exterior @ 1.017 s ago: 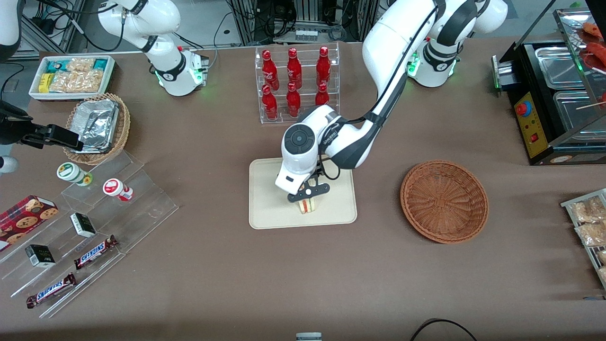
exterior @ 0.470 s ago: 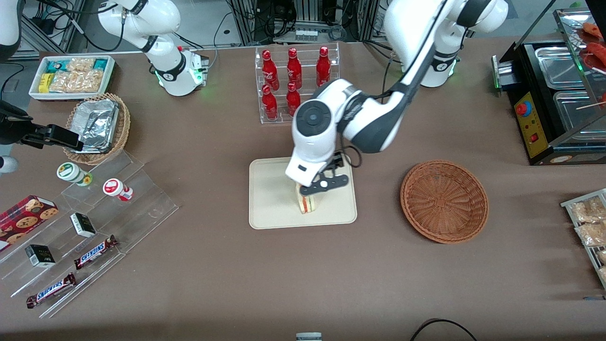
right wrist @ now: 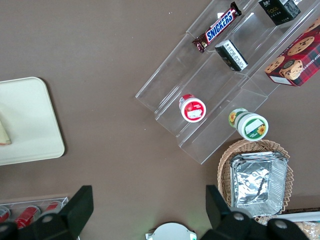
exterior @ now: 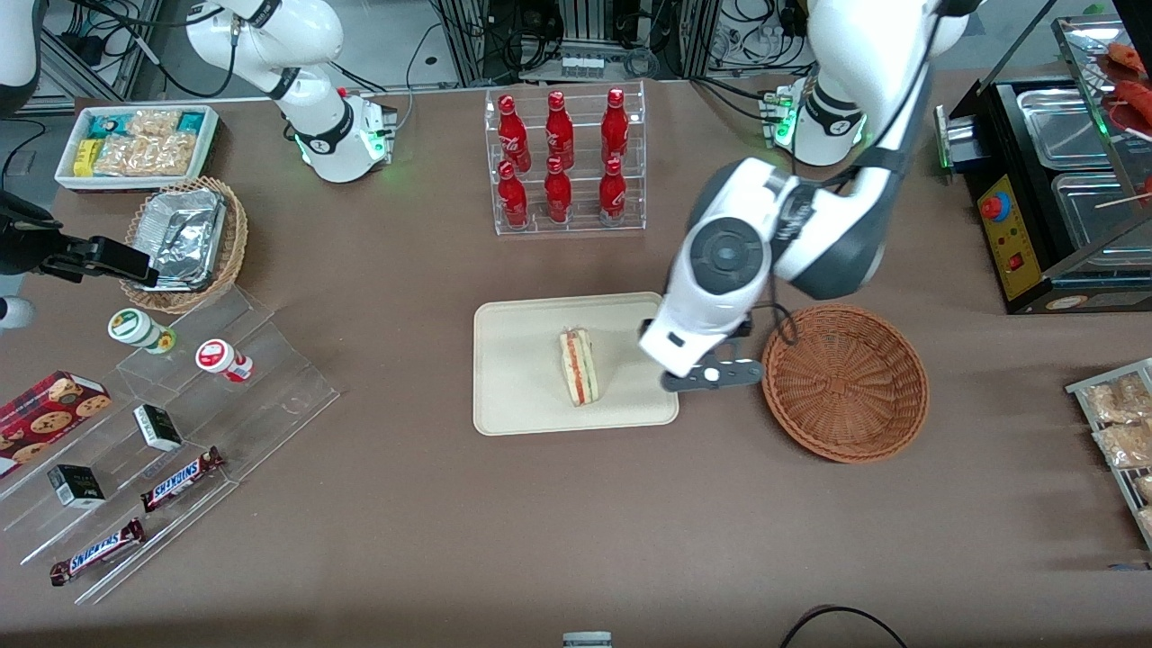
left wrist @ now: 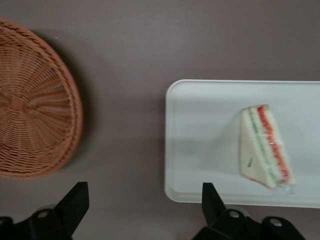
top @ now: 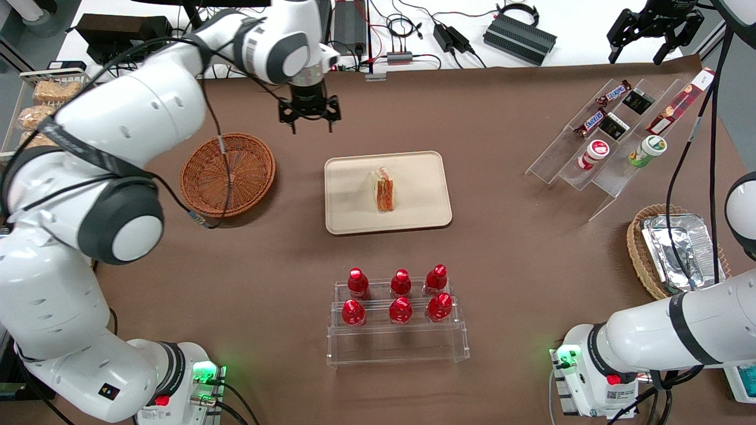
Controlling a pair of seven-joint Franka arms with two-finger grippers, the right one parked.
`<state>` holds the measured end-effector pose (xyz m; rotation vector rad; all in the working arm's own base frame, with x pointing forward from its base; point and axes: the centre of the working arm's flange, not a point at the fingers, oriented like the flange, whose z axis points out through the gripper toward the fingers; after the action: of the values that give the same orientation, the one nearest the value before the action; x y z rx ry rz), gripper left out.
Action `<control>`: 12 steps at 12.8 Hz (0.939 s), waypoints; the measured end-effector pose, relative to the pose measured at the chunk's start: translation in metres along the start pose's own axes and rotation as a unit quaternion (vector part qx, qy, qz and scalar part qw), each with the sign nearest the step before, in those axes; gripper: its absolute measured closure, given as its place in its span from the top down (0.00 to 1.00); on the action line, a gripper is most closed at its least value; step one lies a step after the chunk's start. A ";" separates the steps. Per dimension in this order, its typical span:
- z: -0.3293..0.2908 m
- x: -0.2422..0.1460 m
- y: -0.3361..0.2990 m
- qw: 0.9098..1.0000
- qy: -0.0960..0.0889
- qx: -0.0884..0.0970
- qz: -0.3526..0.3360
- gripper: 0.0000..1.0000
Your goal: Place sandwich from basket to tray
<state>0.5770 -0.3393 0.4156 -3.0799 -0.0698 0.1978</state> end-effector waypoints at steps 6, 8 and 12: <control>-0.049 -0.010 -0.164 0.997 -0.003 -0.011 0.074 1.00; -0.070 -0.020 -0.217 0.995 -0.015 -0.013 0.095 1.00; -0.111 -0.042 -0.291 0.994 -0.018 -0.022 0.103 1.00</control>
<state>0.5372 -0.0564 0.5471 -3.1235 0.2462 0.2652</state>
